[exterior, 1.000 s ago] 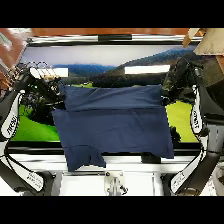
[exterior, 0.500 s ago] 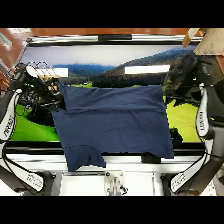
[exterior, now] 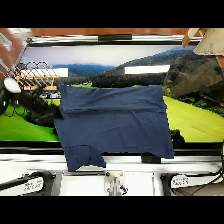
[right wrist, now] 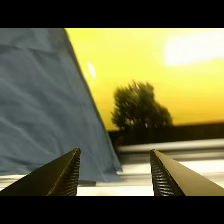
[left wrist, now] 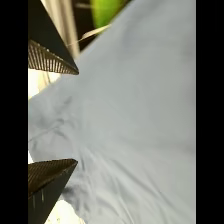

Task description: Fold the shirts.

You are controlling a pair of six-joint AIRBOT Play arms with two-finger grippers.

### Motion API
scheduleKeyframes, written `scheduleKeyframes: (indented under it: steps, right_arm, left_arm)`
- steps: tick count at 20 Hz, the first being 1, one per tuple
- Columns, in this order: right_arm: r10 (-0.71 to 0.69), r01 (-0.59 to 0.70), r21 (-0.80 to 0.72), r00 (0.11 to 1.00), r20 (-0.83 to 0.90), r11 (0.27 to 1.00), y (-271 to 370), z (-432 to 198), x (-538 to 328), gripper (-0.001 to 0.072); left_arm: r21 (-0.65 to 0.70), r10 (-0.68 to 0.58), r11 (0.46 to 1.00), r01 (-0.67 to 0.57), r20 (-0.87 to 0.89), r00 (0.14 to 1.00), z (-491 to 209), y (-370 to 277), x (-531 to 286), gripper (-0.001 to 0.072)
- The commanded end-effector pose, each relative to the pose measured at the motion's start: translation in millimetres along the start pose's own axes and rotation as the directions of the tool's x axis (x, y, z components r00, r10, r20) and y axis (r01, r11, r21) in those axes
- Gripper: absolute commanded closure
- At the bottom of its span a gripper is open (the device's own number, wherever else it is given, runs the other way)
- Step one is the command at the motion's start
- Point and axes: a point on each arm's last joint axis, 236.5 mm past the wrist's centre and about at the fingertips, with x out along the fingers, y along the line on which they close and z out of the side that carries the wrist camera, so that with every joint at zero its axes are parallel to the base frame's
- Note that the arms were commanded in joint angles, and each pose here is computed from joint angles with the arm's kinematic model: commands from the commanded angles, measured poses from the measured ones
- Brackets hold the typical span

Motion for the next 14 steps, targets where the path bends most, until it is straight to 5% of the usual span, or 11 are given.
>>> scheduleKeyframes:
  steps: [1, 8, 14]
  right_arm:
    - [0.027, -0.028, 0.061, 0.999, 0.016, 0.998, -18, -12, 4, 0.0163]
    - [0.047, -0.049, 0.025, 0.995, 0.083, 0.998, -5, 7, 11, 0.0163]
    - [0.049, -0.051, 0.025, 0.997, 0.067, 0.998, -4, 4, 11, 0.0163]
  left_arm:
    - [-0.051, -0.034, 0.998, 0.034, -0.011, 0.999, -63, 16, 43, 0.0102]
    - [-0.08, -0.095, 0.993, 0.086, -0.115, 0.989, -136, 25, 103, 0.0102]
    - [-0.039, -0.093, 0.995, 0.09, -0.105, 0.99, -132, 18, 108, 0.0102]
